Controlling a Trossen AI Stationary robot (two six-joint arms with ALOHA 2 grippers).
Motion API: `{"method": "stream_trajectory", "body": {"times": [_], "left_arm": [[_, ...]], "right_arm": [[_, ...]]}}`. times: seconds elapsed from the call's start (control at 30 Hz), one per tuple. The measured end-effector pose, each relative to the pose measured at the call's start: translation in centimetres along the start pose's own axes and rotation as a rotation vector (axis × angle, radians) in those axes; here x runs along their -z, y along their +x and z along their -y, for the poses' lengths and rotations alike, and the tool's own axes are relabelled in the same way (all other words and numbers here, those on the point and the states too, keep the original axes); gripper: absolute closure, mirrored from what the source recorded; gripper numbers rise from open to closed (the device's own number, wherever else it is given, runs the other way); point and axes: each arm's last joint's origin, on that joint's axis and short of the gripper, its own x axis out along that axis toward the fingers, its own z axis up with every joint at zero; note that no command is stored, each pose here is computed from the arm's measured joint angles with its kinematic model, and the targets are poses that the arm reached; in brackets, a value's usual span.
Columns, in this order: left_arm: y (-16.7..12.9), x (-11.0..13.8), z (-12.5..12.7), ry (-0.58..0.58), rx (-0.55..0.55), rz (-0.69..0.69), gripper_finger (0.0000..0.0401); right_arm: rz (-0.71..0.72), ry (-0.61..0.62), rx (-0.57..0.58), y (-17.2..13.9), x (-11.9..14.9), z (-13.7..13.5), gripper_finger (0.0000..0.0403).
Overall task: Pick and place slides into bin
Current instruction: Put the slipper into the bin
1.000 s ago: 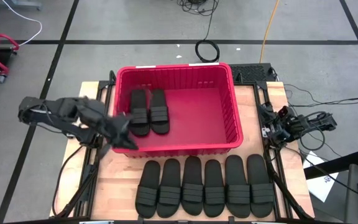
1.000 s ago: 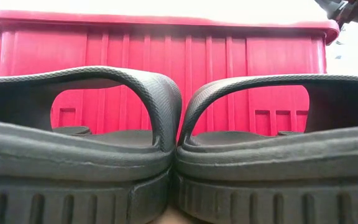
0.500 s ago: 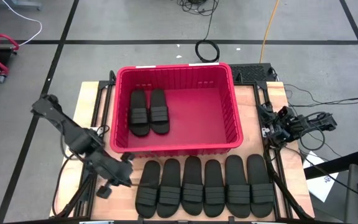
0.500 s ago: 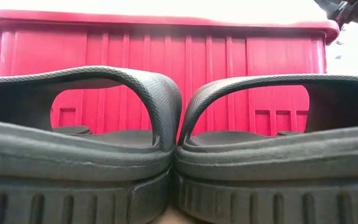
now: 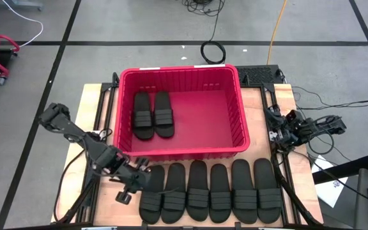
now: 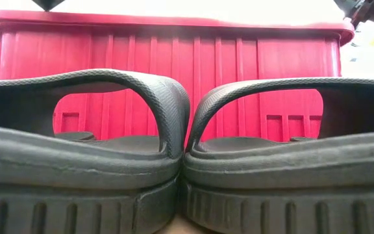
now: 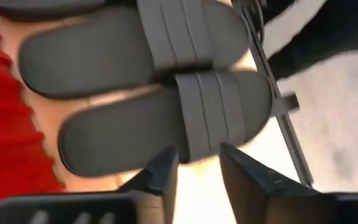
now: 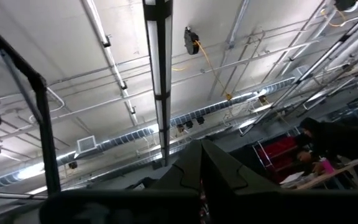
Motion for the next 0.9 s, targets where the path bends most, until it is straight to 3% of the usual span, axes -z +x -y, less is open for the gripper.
{"method": "stream_trajectory", "body": {"times": [0.23,0.4,0.6,0.73,0.9], "left_arm": [[0.5,-1.5,-1.1,-0.070,0.035,0.087,0.0170],[2.8,-1.3,-0.9,-0.128,0.129,0.032,0.0120],[5.8,-0.2,-0.7,-0.190,0.157,-0.068,0.0109],[6.7,-0.3,-1.0,-0.203,0.192,-0.014,0.0116],[8.7,1.5,-1.9,-0.239,0.237,-0.024,0.0123]], "right_arm": [[0.000,0.002,-0.086,0.0,0.0,-0.2,0.0403],[-0.010,0.005,-0.101,0.0,0.1,-0.3,0.0403],[-0.019,0.034,-0.108,0.0,0.2,-0.3,0.0403],[-0.027,0.041,-0.128,0.0,0.2,-0.4,0.0403],[-0.040,0.040,-0.127,0.0,0.4,-0.4,0.0403]]}}
